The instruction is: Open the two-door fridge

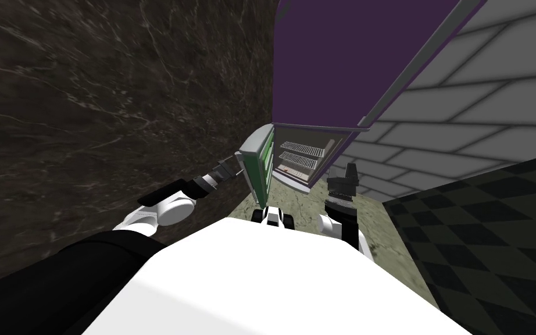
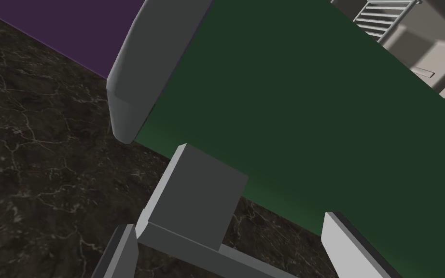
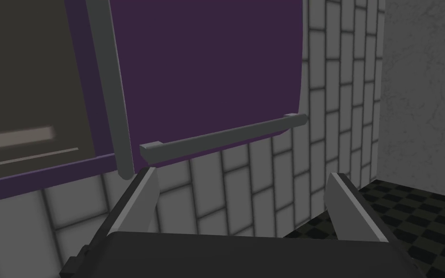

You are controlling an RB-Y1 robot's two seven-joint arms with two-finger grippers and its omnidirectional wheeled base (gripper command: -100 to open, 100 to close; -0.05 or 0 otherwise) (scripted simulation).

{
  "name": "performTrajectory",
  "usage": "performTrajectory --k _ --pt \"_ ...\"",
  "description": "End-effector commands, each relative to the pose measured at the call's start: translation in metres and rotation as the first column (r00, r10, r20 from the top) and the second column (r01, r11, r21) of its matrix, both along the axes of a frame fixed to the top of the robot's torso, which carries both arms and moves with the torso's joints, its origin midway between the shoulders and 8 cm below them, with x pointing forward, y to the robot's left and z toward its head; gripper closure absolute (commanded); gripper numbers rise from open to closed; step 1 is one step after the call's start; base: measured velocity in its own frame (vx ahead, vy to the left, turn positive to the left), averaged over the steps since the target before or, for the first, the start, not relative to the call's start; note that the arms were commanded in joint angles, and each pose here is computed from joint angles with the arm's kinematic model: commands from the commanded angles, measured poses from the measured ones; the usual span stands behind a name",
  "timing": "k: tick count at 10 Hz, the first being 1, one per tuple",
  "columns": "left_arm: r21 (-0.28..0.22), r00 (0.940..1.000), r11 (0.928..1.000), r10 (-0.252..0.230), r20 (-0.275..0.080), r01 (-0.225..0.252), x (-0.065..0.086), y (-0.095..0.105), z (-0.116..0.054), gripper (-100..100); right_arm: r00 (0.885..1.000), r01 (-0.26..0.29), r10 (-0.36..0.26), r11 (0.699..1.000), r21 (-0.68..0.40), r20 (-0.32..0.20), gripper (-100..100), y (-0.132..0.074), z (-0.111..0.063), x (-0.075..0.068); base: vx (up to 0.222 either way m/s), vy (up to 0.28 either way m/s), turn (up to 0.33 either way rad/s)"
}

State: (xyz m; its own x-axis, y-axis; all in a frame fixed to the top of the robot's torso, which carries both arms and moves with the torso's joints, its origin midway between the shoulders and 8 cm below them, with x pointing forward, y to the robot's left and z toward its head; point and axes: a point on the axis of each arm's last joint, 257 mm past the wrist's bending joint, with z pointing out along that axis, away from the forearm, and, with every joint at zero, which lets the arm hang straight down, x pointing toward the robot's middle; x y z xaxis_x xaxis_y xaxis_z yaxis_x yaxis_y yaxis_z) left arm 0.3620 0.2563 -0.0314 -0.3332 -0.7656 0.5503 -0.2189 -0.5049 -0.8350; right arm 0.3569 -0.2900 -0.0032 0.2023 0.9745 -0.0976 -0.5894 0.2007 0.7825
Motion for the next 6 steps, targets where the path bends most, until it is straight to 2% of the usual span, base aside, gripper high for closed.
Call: performTrajectory --k 1,6 --pt "0.000 0.9998 0.9998 -0.018 0.001 0.018 -0.001 0.001 0.017 -100 1.000 0.000 0.000 1.000 0.000 0.000 0 0.000 0.000 0.000 0.017 -0.024 0.132" --pt "-0.001 0.9982 0.9982 -0.059 0.001 0.059 -0.003 -0.004 0.044 -100 1.000 0.000 0.000 1.000 0.000 0.000 0 0.000 0.000 0.000 0.011 -0.019 0.087"
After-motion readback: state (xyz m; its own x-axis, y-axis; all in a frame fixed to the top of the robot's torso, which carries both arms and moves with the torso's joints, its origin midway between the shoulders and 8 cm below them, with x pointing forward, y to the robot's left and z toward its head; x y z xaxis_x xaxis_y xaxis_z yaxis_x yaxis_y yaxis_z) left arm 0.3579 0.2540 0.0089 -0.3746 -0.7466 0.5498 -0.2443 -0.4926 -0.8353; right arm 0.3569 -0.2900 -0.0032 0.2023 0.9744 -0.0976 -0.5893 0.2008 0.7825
